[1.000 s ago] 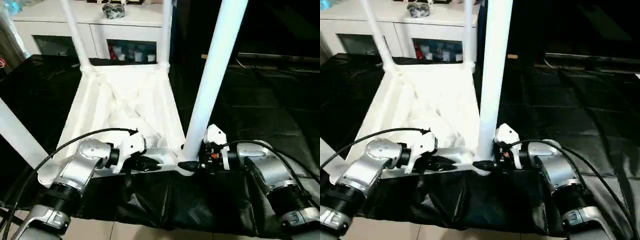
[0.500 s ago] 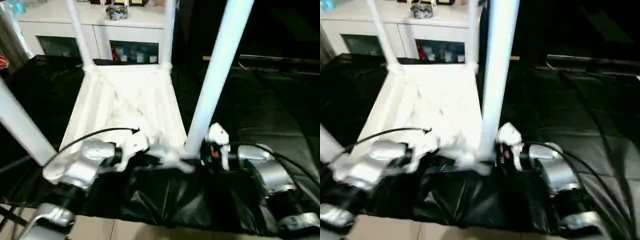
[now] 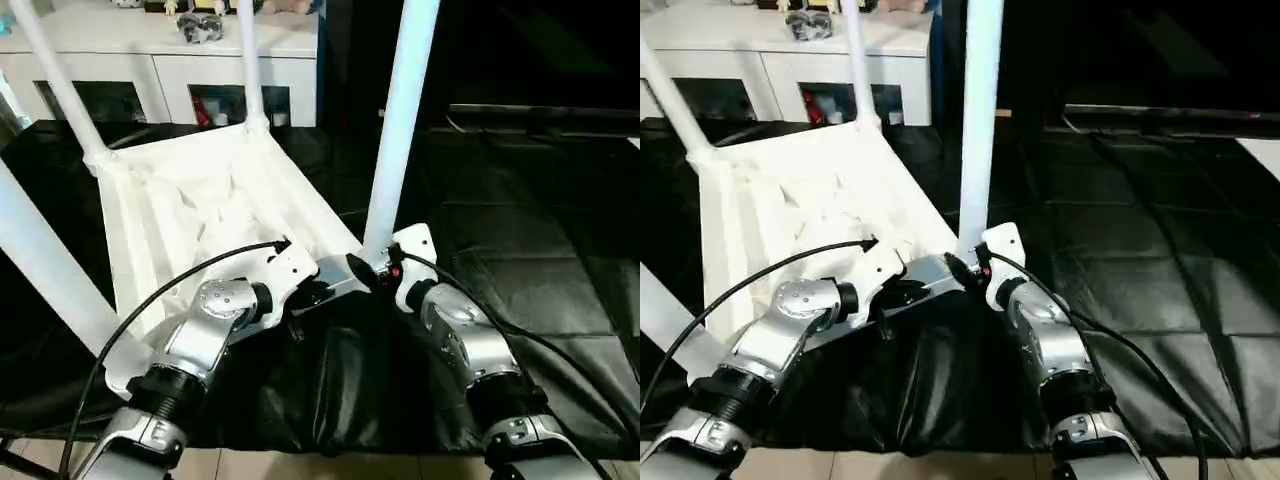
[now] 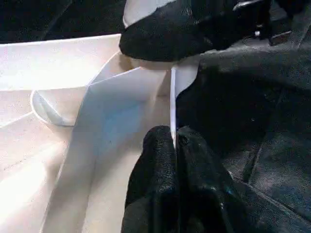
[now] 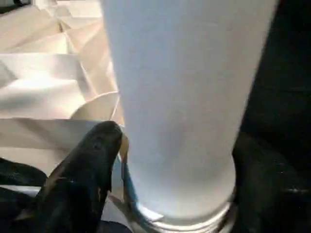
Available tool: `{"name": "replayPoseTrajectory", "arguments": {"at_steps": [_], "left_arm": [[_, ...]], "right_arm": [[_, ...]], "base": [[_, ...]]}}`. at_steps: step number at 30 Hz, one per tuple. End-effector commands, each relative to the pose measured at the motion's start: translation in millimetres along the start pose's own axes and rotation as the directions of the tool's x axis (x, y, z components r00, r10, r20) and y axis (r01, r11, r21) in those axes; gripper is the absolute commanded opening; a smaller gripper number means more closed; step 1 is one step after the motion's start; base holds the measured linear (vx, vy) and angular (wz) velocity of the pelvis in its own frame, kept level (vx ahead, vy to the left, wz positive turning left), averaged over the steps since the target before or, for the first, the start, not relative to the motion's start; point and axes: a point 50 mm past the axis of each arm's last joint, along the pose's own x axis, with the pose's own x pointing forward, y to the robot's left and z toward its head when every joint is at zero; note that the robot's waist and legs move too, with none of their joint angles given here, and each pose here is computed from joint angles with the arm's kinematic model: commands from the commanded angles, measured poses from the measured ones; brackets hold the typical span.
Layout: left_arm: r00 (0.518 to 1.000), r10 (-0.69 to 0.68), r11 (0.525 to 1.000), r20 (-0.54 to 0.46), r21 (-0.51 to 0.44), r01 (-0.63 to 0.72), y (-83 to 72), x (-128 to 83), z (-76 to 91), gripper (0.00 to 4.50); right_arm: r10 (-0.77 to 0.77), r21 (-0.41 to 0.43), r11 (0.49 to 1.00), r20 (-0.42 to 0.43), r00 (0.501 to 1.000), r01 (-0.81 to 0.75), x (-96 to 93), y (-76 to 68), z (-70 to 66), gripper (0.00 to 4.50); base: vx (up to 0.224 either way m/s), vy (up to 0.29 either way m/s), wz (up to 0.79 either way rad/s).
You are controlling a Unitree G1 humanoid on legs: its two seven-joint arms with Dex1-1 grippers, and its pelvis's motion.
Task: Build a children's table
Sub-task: Rotate leg to tighten
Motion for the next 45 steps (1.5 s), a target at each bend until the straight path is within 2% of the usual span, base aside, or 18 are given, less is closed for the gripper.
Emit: {"name": "replayPoseTrajectory", "arguments": {"at_steps": [1,6,8,10,11,12,14,18,20,21,24,34,39,42,43,44,45], "left_arm": [[0.984,-0.128,0.992,0.121,0.023,0.126,-24.5,16.9,19.1,0.0],[0.972,-0.204,0.979,0.116,0.046,0.2,-29.0,6.2,13.0,0.0],[0.972,-0.204,0.979,0.113,0.046,0.2,-28.0,4.4,11.5,0.0],[0.973,-0.203,0.979,0.105,0.045,0.2,-24.6,0.3,9.3,0.0],[0.973,-0.213,0.977,0.094,0.048,0.209,-21.3,-4.2,7.5,0.0],[0.972,-0.218,0.976,0.09,0.049,0.214,-20.0,-5.9,6.9,0.0],[0.971,-0.22,0.975,0.088,0.05,0.217,-19.3,-6.7,6.6,0.0],[0.963,-0.266,0.963,0.046,0.06,0.263,-11.2,-18.2,1.4,0.0],[0.959,-0.28,0.958,0.03,0.064,0.278,-8.0,-22.6,-0.8,0.0],[0.958,-0.286,0.957,0.024,0.066,0.284,-6.9,-24.2,-1.5,0.0],[0.947,-0.32,0.944,-0.015,0.075,0.32,-2.6,-31.7,-6.5,0.0],[0.933,-0.357,0.929,-0.045,0.086,0.36,0.3,-37.0,-9.1,0.0],[0.934,-0.356,0.929,-0.035,0.091,0.358,0.8,-36.2,-8.7,0.0],[0.953,-0.303,0.95,-0.013,0.082,0.303,2.1,-31.7,-6.3,0.0],[0.97,-0.245,0.967,0.001,0.069,0.244,3.9,-27.1,-4.2,0.0],[0.972,-0.237,0.969,0.006,0.066,0.236,4.0,-26.1,-3.6,0.0],[0.981,-0.192,0.981,0.03,0.047,0.19,3.7,-20.2,0.0,0.0]], "right_arm": [[0.212,-0.01,0.977,0.028,0.977,-0.212,13.4,38.1,4.8,3.86],[0.216,-0.078,0.974,0.015,0.976,-0.215,3.2,17.5,8.8,3.97],[0.24,-0.088,0.967,0.008,0.971,-0.238,0.3,14.4,10.0,3.97],[0.313,-0.108,0.944,-0.015,0.95,-0.313,-7.6,9.1,12.5,3.97],[0.39,-0.143,0.908,-0.06,0.919,-0.395,-16.6,4.5,12.9,3.97],[0.415,-0.156,0.893,-0.08,0.906,-0.423,-19.9,2.9,12.8,3.97],[0.428,-0.163,0.884,-0.092,0.899,-0.437,-21.7,2.1,12.6,3.97],[0.551,-0.18,0.794,-0.192,0.812,-0.581,-38.6,-3.5,12.0,3.97],[0.577,-0.175,0.771,-0.217,0.787,-0.613,-42.9,-4.8,11.8,3.97],[0.586,-0.171,0.763,-0.227,0.778,-0.624,-44.5,-5.3,11.9,3.69],[0.622,-0.159,0.72,-0.284,0.73,-0.676,-51.2,-6.2,8.7,3.58],[0.654,-0.154,0.672,-0.335,0.678,-0.724,-56.3,-1.1,4.5,2.85],[0.663,-0.144,0.662,-0.345,0.664,-0.736,-57.5,1.5,1.9,2.66],[0.651,-0.129,0.694,-0.307,0.694,-0.708,-55.3,4.8,0.2,2.64],[0.609,-0.126,0.746,-0.268,0.747,-0.654,-50.1,5.5,-1.1,2.64],[0.594,-0.128,0.76,-0.261,0.761,-0.637,-48.4,5.3,-1.4,2.64],[0.495,-0.122,0.841,-0.216,0.841,-0.527,-38.3,3.8,-3.5,2.63]], "base": [[0.0,0.0,0.0],[0.0,0.0,0.0],[0.0,0.0,0.0],[0.0,0.0,0.0],[0.0,0.0,0.0],[0.0,0.0,0.0],[0.0,0.0,0.0],[0.0,0.0,0.0],[0.0,0.0,0.0],[0.0,0.0,0.0],[0.0,0.0,0.0],[0.0,0.0,0.0],[0.0,0.0,0.0],[0.0,0.0,0.0],[0.0,0.0,0.0],[0.0,0.0,0.0],[0.0,0.0,0.0]]}}
